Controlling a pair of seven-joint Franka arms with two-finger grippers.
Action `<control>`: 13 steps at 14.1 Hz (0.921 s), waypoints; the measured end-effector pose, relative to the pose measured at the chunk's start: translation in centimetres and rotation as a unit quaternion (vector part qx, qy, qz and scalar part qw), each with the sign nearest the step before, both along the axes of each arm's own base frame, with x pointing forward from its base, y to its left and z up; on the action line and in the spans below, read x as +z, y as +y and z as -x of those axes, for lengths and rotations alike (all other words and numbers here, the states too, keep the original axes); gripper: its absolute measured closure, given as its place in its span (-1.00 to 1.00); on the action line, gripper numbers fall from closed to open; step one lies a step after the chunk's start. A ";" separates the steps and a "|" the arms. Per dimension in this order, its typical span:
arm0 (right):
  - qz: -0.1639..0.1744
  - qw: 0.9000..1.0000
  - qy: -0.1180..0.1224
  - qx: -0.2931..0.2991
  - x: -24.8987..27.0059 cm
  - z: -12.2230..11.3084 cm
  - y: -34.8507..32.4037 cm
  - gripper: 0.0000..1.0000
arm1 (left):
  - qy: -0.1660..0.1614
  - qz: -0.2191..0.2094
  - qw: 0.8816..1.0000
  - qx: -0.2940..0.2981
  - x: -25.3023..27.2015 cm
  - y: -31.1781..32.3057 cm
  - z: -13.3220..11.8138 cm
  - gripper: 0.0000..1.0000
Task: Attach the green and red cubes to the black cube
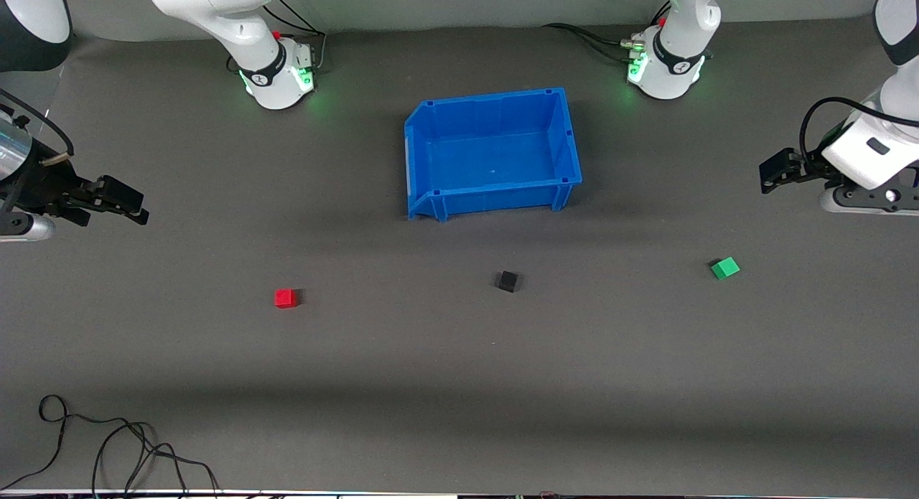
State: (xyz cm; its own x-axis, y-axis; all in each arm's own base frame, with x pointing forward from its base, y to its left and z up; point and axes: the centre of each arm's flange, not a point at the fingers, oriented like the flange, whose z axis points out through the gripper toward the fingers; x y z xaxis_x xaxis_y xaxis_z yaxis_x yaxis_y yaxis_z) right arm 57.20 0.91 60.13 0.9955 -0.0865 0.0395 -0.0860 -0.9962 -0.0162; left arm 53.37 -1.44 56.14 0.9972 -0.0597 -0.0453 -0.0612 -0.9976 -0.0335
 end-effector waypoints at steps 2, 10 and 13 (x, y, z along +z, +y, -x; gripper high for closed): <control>-0.004 0.997 -0.003 -0.071 0.1 -0.1 0.1 -1.00 | 0.002 0.000 1.000 0.018 -0.2 1.9 0.0 -0.98; -0.040 0.890 0.032 -0.453 -2.1 -1.9 5.0 -1.00 | 0.066 0.006 0.990 0.122 -8.6 8.6 -2.4 -0.85; -0.057 0.844 0.074 -0.529 -4.4 -2.3 6.5 -1.00 | 0.080 0.004 0.981 0.175 -14.1 7.9 -4.5 -0.92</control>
